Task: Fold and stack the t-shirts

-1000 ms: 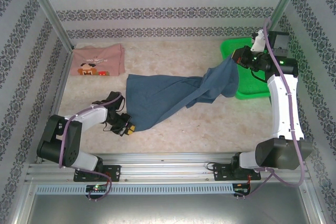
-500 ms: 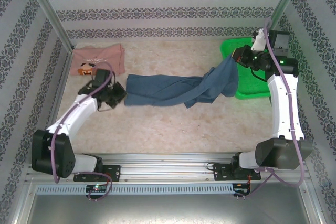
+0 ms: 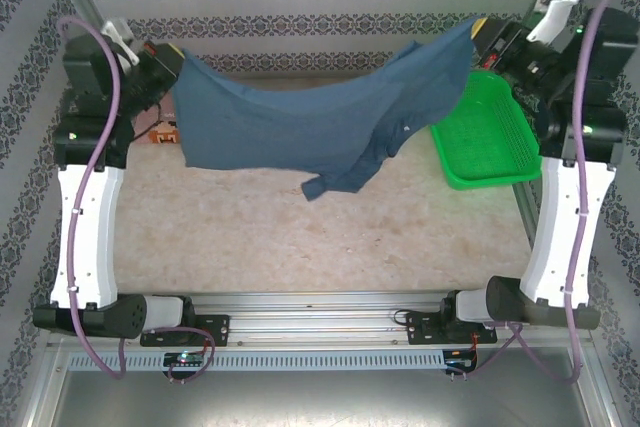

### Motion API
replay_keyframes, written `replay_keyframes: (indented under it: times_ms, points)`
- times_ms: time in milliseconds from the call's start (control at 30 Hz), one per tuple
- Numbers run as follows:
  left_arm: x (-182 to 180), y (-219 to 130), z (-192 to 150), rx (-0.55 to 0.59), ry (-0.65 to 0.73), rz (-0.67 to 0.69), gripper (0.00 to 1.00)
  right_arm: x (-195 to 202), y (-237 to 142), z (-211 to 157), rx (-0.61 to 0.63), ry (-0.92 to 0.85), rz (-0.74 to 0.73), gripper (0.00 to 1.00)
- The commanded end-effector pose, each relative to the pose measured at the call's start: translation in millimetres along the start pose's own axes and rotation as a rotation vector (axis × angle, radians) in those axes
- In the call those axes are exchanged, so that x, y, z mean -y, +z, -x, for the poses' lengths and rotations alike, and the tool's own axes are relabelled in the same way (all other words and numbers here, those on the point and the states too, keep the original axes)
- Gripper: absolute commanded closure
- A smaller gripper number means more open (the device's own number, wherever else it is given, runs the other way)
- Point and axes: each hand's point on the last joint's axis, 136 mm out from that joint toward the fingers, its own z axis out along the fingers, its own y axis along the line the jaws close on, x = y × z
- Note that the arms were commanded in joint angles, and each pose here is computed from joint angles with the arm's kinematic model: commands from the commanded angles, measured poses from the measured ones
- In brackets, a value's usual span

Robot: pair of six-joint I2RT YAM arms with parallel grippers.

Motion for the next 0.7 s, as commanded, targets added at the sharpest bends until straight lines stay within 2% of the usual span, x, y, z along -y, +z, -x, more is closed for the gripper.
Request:
replay_keyframes:
  times_ms: [0,100,300,433,533,667]
  points:
    - [19.8,13.0,19.7,-0.002,0.013,-0.068,1.0,-29.7,-11.4,24.2,0.065,0.006,0.073,1.0]
    - [27.5,36.9,37.5,-0.006,0.008,-0.105,1.0,-23.3,7.8,32.1,0.054,0.014,0.075,1.0]
    - [36.7,99.2,67.0,-0.018,-0.026,-0.199,1.0,4.0,73.7,47.8,0.034,0.008,0.103,1.0]
    - [31.0,129.9,91.8,0.031,-0.097,-0.276,1.0,10.5,99.7,73.5,0.113,-0.007,0.162,1.0]
    - [31.6,139.4,105.3,0.078,-0.091,-0.328,1.0,28.2,117.2,86.5,0.172,0.007,0.163,1.0]
    - [35.5,138.4,129.1,0.163,-0.039,-0.4,1.0,31.5,125.0,104.7,0.264,-0.043,0.184,1.0]
